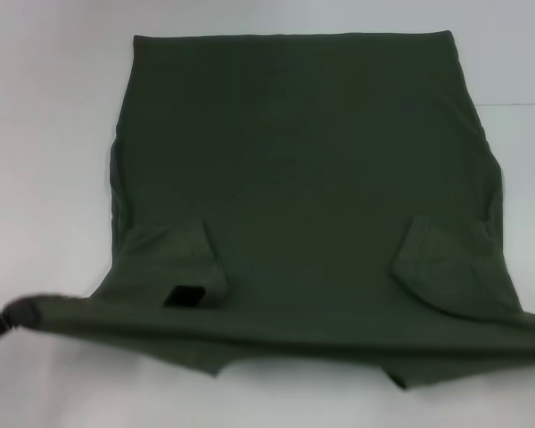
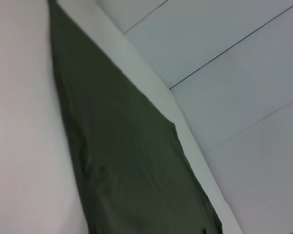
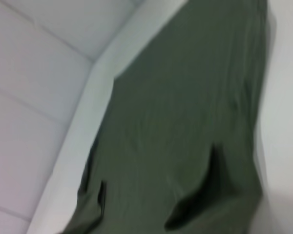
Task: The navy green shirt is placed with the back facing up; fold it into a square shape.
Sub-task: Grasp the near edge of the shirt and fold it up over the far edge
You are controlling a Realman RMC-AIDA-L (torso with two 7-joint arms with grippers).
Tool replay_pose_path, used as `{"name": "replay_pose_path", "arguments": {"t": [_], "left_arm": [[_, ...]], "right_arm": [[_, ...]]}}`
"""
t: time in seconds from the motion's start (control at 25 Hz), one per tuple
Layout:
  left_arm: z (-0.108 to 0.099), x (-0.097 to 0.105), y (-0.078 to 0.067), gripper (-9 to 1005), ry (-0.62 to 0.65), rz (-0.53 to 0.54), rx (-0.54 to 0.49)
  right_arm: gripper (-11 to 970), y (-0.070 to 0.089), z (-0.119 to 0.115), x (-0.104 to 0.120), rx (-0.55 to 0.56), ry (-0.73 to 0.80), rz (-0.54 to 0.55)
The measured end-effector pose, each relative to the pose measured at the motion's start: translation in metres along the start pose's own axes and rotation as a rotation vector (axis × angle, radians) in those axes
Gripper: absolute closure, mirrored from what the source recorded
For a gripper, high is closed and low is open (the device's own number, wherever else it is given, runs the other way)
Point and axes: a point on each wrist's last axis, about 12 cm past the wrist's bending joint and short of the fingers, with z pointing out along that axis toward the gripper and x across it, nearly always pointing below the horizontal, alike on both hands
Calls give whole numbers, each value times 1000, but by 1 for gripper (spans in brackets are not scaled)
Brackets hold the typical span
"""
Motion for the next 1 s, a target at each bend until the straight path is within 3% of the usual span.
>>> {"name": "replay_pose_path", "arguments": {"t": [0.2, 0.48, 0.76, 1.0], "left_arm": [[22, -39, -2, 975, -4, 80, 0], [75, -106, -6, 974, -48, 192, -72], [129, -147, -16, 974, -82, 344, -192], [164, -167, -23, 974, -178, 476, -289]], "right_arm": [[864, 10, 32, -36, -52, -45, -61], [857, 30, 96, -90, -84, -146, -124], [850, 49, 164, -132, 31, -172, -209], [845, 64, 212, -145, 125, -224, -291]]}}
